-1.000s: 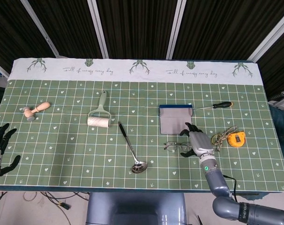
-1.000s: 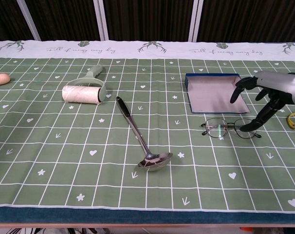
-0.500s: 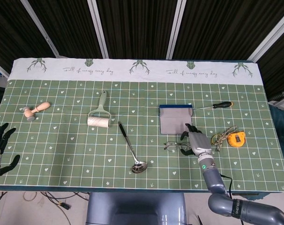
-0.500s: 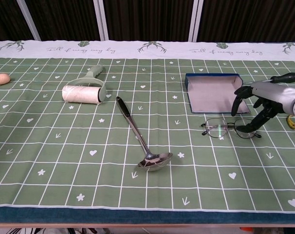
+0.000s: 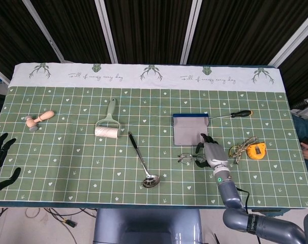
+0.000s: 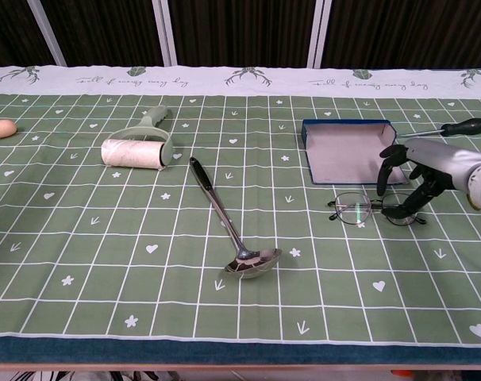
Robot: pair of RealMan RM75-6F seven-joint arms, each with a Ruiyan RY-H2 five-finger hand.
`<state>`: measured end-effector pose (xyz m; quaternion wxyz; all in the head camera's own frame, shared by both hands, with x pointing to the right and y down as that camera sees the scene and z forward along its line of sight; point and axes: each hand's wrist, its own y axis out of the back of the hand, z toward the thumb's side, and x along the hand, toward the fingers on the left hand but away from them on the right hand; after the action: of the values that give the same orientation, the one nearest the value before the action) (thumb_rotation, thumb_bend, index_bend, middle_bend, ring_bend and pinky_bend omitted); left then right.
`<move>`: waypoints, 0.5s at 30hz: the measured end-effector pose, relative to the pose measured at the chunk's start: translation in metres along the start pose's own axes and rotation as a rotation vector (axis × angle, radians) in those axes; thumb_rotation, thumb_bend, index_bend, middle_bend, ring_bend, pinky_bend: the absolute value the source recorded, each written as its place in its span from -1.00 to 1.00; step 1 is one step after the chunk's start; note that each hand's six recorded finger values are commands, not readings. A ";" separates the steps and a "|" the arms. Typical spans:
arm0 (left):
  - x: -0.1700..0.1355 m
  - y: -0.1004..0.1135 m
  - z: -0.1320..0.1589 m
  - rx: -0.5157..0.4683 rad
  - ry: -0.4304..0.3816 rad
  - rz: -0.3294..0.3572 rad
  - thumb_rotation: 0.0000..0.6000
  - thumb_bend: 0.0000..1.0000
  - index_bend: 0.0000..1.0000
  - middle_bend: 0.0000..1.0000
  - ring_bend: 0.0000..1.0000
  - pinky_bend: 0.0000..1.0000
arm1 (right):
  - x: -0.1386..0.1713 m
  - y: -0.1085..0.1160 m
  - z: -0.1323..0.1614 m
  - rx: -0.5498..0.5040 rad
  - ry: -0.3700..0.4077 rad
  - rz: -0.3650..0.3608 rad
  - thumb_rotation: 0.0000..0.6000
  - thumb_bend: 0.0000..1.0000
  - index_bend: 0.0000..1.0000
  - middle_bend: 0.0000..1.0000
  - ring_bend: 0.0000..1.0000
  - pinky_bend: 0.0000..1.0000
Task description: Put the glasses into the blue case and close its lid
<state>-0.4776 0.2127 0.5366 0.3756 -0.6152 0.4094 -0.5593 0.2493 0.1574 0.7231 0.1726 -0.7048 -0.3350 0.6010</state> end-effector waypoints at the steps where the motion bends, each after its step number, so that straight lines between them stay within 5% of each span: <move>1: 0.000 0.000 0.000 0.000 0.001 0.000 1.00 -0.37 -0.82 -1.00 -1.00 -1.00 | -0.001 0.000 0.000 0.000 0.000 0.001 1.00 -0.30 0.02 -0.83 -0.84 -0.63; 15: 0.000 0.000 -0.001 0.002 0.006 -0.001 1.00 -0.37 -0.82 -1.00 -1.00 -1.00 | -0.006 -0.005 0.006 0.000 0.010 0.011 1.00 -0.17 0.10 -0.83 -0.84 -0.63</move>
<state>-0.4783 0.2127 0.5372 0.3749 -0.6134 0.4095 -0.5617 0.2416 0.1562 0.7296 0.1709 -0.7097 -0.3303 0.5984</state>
